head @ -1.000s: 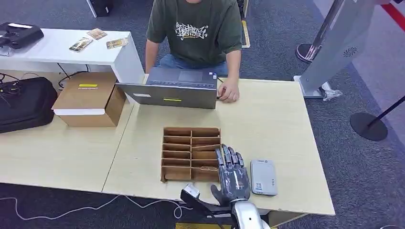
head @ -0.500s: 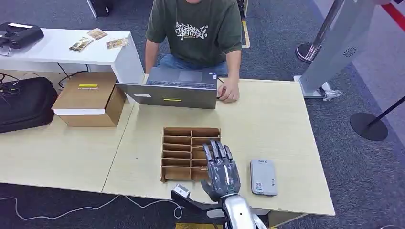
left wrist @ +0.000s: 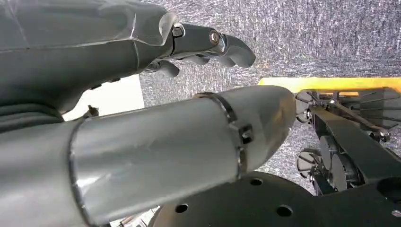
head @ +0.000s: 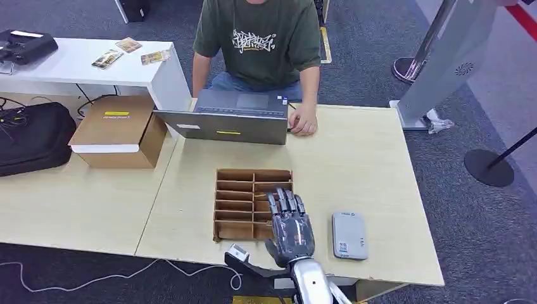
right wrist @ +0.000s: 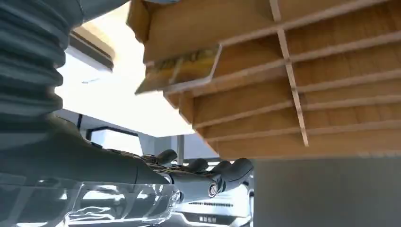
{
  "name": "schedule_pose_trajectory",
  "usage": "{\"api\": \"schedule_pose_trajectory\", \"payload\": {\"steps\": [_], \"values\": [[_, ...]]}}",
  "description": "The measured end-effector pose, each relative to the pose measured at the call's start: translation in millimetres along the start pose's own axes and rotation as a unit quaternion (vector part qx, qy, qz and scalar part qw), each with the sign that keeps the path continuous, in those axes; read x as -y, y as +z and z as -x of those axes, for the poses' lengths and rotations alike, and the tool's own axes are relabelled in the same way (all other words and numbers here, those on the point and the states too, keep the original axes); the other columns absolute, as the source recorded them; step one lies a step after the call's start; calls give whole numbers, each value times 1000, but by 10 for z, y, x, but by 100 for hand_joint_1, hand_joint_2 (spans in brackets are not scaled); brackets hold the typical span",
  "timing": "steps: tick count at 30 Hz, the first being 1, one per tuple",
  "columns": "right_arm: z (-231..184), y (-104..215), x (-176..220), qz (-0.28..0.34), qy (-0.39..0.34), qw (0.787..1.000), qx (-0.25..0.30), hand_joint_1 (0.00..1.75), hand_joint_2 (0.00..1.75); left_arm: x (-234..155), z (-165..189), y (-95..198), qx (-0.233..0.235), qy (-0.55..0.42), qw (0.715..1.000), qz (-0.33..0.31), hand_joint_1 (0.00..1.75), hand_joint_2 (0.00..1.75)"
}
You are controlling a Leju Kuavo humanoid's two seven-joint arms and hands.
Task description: Pass the card to the sensor for recognition and then transmit it.
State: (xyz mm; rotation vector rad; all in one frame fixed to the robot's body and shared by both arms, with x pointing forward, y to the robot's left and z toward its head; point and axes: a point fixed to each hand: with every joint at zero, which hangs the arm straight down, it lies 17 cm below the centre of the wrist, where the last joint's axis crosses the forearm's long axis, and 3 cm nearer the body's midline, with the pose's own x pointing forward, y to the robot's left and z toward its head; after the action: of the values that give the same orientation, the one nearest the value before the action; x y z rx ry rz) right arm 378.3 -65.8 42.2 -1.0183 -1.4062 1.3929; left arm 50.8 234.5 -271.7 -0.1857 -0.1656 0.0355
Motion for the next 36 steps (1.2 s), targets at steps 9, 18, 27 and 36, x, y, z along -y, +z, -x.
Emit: {"api": "schedule_pose_trajectory", "payload": {"steps": [9, 18, 27, 36], "values": [[21, 54, -170, -30, 26, 999, -8, 0, 175, -52, -3, 4, -1, 4, 1000, -5, 0, 0], [5, 64, -129, -27, 27, 999, -2, 0, 175, -55, -1, 5, -1, 4, 1000, -4, 0, 0], [3, 70, -27, -15, 22, 1000, -2, 0, 175, -55, -1, 5, -1, 4, 1000, -4, 0, 0], [6, 76, -17, -15, 22, 1000, -2, 0, 175, -61, -1, 4, -1, 4, 1000, -6, 0, 0]]}}
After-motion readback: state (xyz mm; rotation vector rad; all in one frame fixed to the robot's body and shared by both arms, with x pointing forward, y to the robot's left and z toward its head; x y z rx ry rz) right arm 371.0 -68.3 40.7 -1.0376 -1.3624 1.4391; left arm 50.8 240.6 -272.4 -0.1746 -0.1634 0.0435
